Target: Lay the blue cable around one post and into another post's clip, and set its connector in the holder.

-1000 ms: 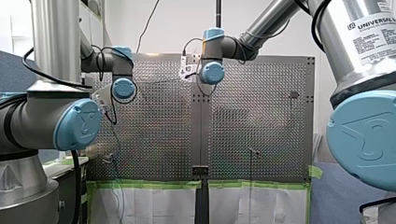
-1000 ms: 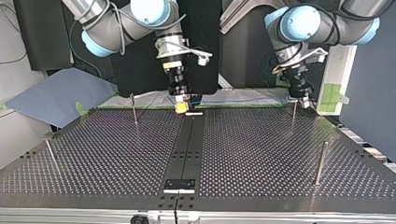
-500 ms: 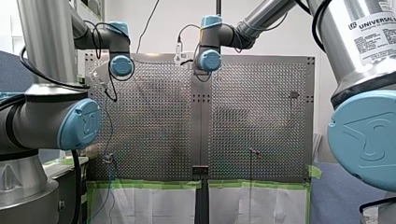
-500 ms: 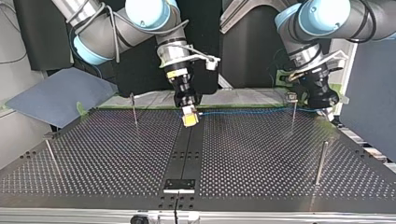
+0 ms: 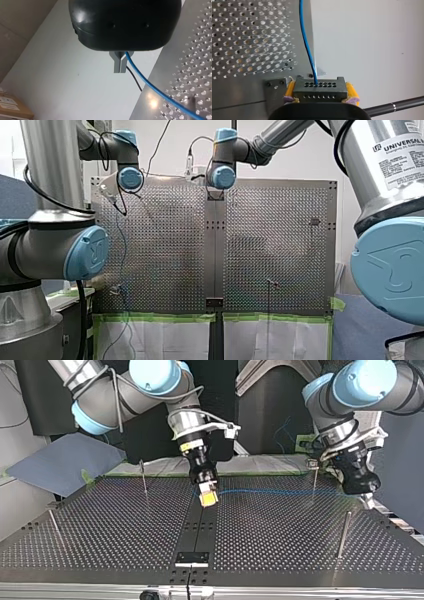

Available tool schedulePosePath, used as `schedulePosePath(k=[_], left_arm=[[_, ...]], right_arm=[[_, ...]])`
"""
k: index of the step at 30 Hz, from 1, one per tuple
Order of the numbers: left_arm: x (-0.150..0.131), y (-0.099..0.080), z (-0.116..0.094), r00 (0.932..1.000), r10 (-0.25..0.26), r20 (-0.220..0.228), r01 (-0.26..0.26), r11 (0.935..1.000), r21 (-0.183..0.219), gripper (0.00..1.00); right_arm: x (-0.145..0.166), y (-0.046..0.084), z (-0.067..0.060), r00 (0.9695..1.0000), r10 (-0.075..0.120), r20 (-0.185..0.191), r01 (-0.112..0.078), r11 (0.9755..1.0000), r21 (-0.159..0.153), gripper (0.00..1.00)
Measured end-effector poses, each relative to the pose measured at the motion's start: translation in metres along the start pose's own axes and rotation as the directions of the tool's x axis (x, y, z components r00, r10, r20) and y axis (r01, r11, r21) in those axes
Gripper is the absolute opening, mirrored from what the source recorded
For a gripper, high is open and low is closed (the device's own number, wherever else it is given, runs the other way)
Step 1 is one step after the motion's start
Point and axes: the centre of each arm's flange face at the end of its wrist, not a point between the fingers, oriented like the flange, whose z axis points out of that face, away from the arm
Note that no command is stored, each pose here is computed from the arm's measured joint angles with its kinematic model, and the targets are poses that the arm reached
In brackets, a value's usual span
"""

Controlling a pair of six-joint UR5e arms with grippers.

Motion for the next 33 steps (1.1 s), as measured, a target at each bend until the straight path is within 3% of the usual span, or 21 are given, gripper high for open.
schedulePosePath(k=[6,15,28,33], left_arm=[[0.001,-0.003,0.023,0.9997,-0.025,0.008,0.025,0.9997,0.001,0.00],[-0.023,0.001,0.056,0.9937,-0.098,0.053,0.097,0.9950,0.026,0.00],[-0.020,0.043,0.092,0.9953,-0.091,0.035,0.090,0.9957,0.021,0.00],[-0.012,0.064,0.107,0.9973,-0.072,0.017,0.071,0.9974,0.010,0.00]], right_arm=[[0.003,-0.002,0.007,1.0000,0.007,-0.007,-0.007,1.0000,0.006,0.02],[0.011,-0.006,0.024,0.9998,0.011,-0.014,-0.011,0.9999,0.010,0.02],[-0.014,-0.024,0.048,0.9998,0.011,0.015,-0.011,0.9997,0.024,0.02],[-0.008,-0.024,0.059,0.9998,0.018,-0.008,-0.017,0.9997,0.017,0.02]])
